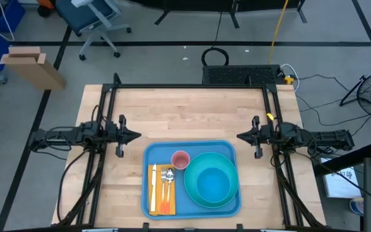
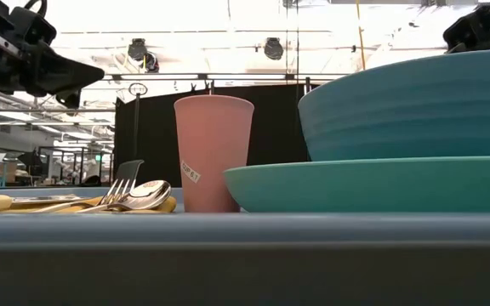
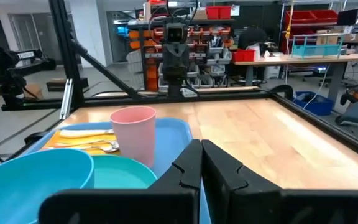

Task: Set up tray
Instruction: Return to Home Position

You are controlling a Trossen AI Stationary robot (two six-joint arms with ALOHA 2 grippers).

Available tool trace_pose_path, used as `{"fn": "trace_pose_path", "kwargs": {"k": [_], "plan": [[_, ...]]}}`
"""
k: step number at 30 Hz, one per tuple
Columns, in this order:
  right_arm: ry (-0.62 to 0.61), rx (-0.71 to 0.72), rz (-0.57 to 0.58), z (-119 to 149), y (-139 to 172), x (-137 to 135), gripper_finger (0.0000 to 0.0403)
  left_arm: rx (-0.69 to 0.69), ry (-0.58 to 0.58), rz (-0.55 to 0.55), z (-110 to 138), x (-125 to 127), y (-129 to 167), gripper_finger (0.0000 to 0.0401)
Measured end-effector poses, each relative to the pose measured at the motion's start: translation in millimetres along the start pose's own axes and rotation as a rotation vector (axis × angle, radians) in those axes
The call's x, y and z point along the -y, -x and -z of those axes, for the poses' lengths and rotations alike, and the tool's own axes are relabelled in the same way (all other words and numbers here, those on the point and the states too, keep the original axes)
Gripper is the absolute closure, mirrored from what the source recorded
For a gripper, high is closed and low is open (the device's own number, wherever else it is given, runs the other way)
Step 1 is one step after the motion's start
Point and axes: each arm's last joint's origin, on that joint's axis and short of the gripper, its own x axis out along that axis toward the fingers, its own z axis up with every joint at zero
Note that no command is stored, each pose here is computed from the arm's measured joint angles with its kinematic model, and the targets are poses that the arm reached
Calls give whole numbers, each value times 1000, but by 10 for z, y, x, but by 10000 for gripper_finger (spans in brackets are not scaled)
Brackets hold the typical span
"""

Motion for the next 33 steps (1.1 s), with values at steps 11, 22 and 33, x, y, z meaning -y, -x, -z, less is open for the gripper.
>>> {"fn": "trace_pose_path", "kwargs": {"k": [11, 22, 33], "plan": [[7, -2, -1, 2, -1, -1, 403, 14, 10, -3, -10, 0, -1, 398], [7, -3, -2, 2, -1, -1, 403, 47, 12, -6, -36, -1, -1, 361], [7, -4, -2, 3, -1, -1, 403, 51, 12, -6, -41, -1, -1, 359]]}}
